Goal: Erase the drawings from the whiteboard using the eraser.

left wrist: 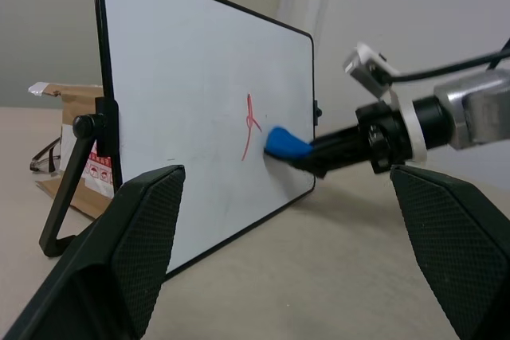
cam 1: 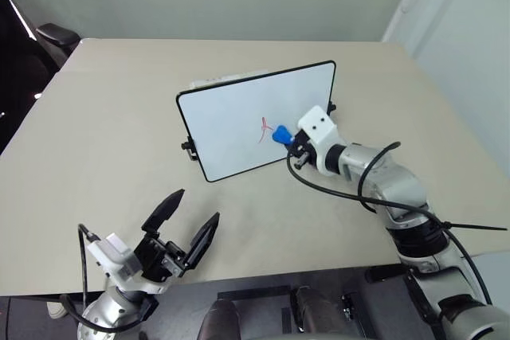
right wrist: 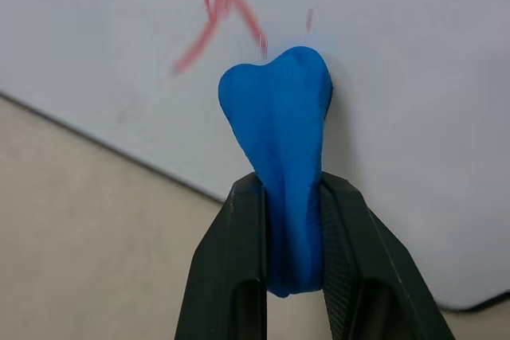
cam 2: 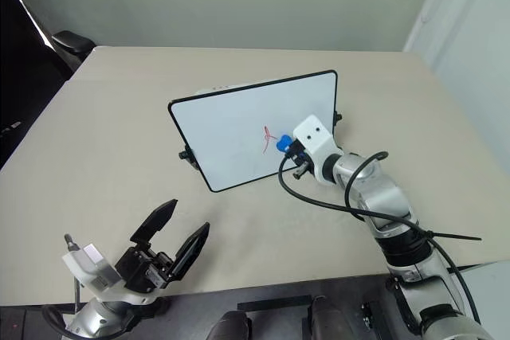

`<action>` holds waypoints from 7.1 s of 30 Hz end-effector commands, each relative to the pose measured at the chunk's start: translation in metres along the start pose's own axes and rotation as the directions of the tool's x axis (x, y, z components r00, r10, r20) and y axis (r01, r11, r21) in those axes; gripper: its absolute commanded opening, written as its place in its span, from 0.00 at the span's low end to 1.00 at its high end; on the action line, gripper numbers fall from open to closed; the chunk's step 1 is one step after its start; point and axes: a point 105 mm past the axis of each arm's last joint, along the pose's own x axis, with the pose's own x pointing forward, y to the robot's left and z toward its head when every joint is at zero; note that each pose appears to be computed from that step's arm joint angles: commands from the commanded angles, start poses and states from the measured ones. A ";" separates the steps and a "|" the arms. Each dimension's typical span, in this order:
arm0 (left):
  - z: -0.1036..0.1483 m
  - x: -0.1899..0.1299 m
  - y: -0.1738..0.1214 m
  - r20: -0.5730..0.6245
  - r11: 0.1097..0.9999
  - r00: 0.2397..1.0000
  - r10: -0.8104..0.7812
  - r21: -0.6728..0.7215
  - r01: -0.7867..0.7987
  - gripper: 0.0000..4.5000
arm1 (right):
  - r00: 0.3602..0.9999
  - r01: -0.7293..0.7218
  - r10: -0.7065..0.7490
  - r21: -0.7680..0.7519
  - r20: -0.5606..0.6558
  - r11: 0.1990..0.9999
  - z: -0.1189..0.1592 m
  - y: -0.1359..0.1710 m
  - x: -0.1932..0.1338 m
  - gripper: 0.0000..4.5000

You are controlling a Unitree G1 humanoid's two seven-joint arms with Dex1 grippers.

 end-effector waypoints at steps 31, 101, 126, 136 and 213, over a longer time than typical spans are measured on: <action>0.010 0.005 -0.005 0.041 0.999 0.999 -0.022 0.027 0.021 1.00 | 0.999 -0.033 0.034 0.015 -0.034 0.999 -0.005 0.009 -0.001 0.11; 0.014 0.003 -0.010 0.046 0.999 0.998 -0.035 0.020 0.034 1.00 | 0.993 -0.078 0.072 -0.067 -0.093 0.995 -0.006 0.013 0.003 0.11; 0.013 0.005 -0.008 0.046 0.999 0.998 -0.031 0.014 0.030 1.00 | 0.993 -0.080 0.075 -0.051 -0.090 0.995 -0.014 0.013 0.005 0.11; 0.014 0.005 -0.008 0.050 0.999 0.998 -0.030 0.014 0.029 1.00 | 0.993 -0.093 0.089 -0.051 -0.081 0.994 -0.013 0.014 0.009 0.11; 0.019 0.002 -0.005 0.062 1.000 0.998 -0.018 0.007 0.017 1.00 | 0.994 -0.102 0.109 -0.217 0.022 0.971 0.008 0.021 0.020 0.11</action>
